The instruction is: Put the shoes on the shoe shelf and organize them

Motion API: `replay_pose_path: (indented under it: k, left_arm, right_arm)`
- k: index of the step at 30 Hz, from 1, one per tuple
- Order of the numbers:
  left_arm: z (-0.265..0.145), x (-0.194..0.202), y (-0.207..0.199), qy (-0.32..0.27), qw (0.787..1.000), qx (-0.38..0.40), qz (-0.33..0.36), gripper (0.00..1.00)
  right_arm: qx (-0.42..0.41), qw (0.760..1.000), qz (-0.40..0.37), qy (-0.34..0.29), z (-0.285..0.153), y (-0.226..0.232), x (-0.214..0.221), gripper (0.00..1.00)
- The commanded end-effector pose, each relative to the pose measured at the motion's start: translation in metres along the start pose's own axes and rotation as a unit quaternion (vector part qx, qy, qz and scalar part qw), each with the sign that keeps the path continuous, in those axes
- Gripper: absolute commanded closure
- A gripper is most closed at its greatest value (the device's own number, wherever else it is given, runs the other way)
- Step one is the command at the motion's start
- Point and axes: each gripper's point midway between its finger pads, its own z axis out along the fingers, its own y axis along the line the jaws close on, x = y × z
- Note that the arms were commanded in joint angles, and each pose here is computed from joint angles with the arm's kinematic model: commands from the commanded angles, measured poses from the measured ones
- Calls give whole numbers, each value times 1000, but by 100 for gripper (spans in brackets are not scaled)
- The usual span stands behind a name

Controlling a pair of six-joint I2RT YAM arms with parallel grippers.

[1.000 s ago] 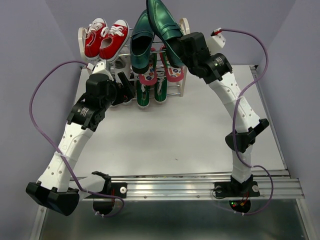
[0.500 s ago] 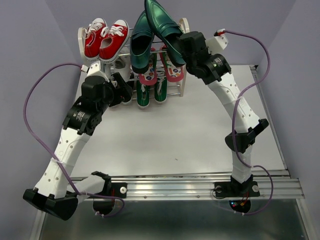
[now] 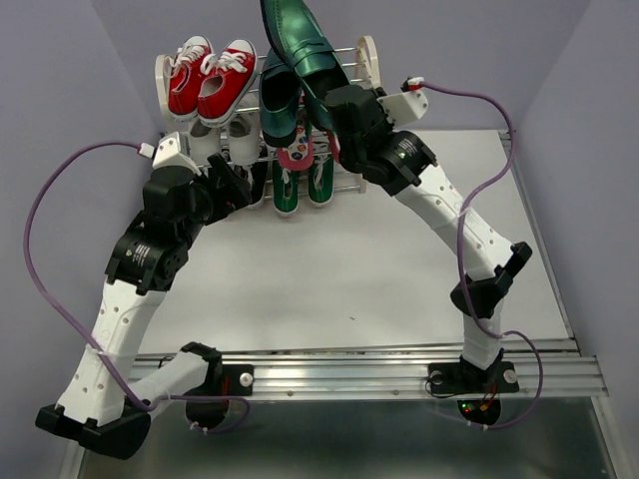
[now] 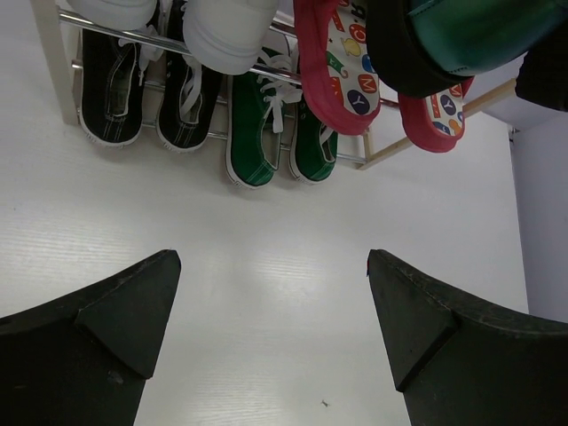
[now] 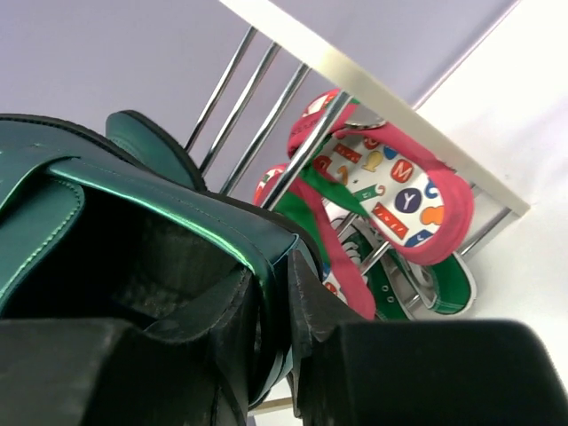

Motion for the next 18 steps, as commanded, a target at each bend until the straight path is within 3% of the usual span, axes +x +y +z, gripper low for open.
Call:
replay_pose_path:
  k: [1, 8, 18]
  left_arm:
    - [-20, -21, 0, -34, 999, -4, -11, 1]
    - [-23, -23, -1, -23, 1000, -9, -8, 1]
    - [-17, -18, 2, -12, 1000, -19, 6, 1]
  right_arm:
    - [-27, 973, 195, -119, -33, 24, -117, 80]
    - [2, 968, 179, -179, -35, 14, -140, 80]
    - [22, 964, 161, -211, -21, 18, -128, 75]
